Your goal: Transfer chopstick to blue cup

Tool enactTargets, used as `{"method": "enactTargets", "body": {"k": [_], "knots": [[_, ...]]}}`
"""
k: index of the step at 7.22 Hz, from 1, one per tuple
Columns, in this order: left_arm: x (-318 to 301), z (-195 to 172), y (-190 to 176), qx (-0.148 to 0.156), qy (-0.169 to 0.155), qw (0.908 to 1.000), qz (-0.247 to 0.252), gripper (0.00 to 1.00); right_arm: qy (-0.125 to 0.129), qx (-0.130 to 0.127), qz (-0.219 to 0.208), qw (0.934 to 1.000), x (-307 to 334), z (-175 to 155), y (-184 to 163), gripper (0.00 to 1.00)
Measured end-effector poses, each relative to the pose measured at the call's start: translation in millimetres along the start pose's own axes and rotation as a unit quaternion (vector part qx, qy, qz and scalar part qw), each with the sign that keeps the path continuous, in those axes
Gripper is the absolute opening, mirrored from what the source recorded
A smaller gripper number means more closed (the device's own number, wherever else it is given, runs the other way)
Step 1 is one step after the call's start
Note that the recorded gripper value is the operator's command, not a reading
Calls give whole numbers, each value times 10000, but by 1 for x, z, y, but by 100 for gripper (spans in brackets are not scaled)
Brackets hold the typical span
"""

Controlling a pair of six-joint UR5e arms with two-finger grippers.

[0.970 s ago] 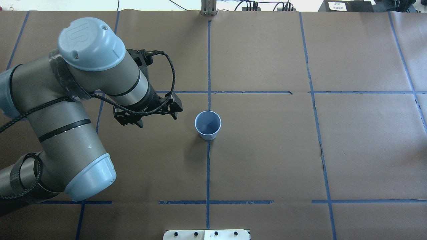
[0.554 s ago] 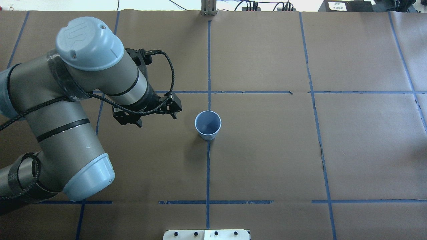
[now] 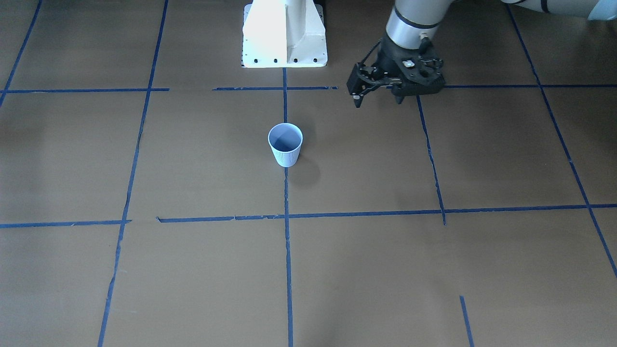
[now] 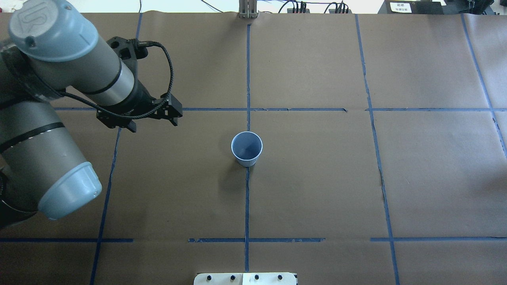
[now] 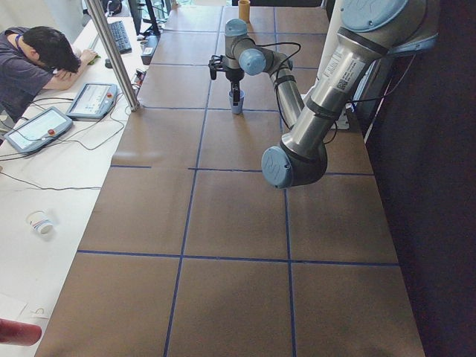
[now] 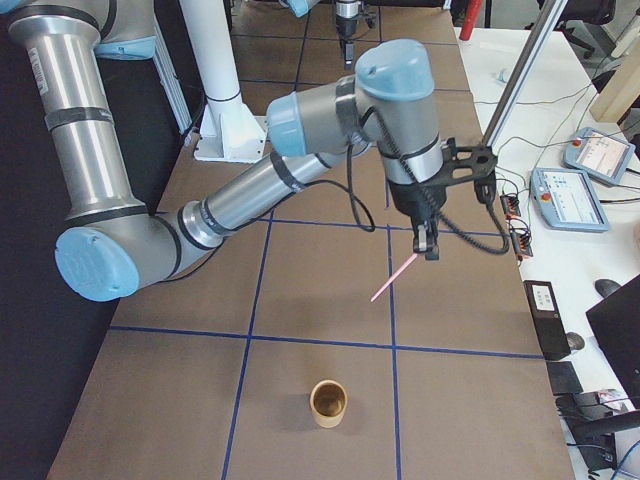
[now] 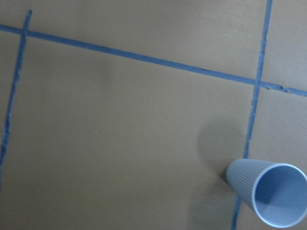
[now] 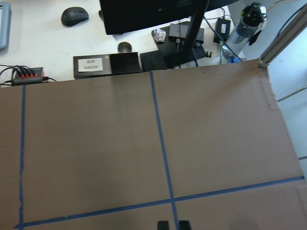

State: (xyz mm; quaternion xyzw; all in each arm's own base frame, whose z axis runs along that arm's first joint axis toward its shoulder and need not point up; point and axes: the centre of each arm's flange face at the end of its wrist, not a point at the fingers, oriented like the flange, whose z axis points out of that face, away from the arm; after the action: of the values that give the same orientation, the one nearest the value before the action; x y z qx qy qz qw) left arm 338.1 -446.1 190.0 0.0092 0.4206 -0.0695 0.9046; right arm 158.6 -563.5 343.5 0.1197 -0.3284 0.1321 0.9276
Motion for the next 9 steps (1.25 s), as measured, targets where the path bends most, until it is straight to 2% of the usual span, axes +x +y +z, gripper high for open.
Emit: {"method": "enactTargets", "body": {"k": [1,3,4,6,9], "knots": [[-37,-7,-18,67,-110,9998,163,100,-130,-135,121,9998,-79,12,-5,2],[-120,-29,-53,31,-213,9988,441,100,-372,-236,204,9988,-201,19,2,2],[-163,-39,-67,43,-288,9980,568,100,-375,-240,171,9989,-261,24,14,2],[-242,-56,-83,78,-468,9954,831,100,-335,-121,44,9994,-385,35,54,2],[-335,-79,-93,120,-654,9913,1139,100,-718,-22,162,9973,-509,12,118,3]]}}
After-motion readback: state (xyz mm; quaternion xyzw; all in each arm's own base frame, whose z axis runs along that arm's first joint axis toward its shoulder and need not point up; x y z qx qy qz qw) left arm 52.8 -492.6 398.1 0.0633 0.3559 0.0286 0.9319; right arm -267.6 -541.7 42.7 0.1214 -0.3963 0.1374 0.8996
